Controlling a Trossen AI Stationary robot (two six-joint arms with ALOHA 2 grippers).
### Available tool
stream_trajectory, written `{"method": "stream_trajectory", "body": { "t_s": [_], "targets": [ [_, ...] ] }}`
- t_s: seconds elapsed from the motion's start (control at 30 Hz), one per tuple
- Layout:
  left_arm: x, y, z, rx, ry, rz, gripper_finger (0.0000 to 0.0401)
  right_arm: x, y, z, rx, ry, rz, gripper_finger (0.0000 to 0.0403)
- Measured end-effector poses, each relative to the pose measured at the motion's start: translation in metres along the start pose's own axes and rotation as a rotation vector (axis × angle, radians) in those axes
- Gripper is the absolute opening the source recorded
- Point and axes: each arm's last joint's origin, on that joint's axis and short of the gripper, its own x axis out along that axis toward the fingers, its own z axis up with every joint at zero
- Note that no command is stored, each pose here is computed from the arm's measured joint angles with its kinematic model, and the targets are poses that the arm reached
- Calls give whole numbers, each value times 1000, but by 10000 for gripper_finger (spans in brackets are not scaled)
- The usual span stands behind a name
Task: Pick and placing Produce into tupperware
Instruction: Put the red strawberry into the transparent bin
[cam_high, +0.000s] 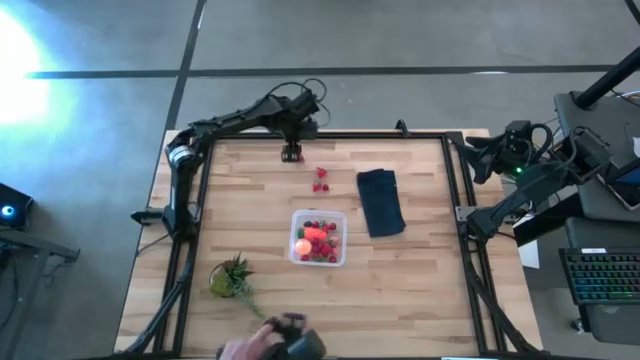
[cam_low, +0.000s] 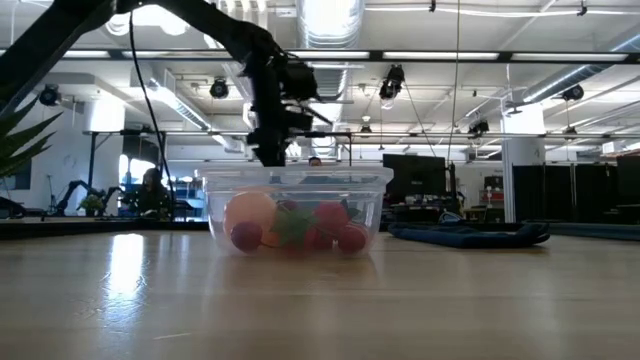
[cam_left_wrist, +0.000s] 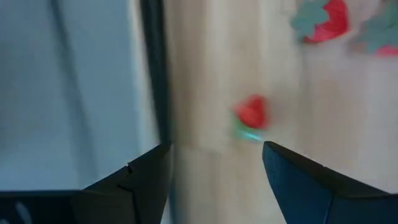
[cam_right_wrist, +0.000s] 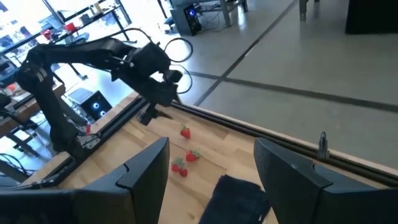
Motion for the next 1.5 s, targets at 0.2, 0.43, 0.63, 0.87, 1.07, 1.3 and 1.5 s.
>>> {"method": "stream_trajectory", "body": {
  "t_s": [0.2, 0.43, 0.63, 0.87, 1.07, 1.3, 1.5],
  "targets": [
    [8, 10, 15, 290, -103, 121, 232, 0, 0, 0, 20, 1, 1, 226],
    [22, 5, 3, 268, -54, -30, 232, 0, 0, 0, 22, 2, 0, 226],
    [37, 1, 3, 237, -55, -99, 232, 0, -1, 0, 20, 1, 1, 226],
    [59, -7, 0, 191, 10, -185, 232, 0, 0, 0, 18, 2, 1, 226],
    [67, -7, 1, 189, 7, -178, 232, 0, 0, 0, 15, 5, 2, 226],
    [81, -13, -3, 166, 45, -209, 232, 0, 0, 0, 15, 5, 2, 226],
    [88, -16, -8, 166, 58, -214, 232, 0, 0, -1, 13, 4, 1, 226]
  ]
}}
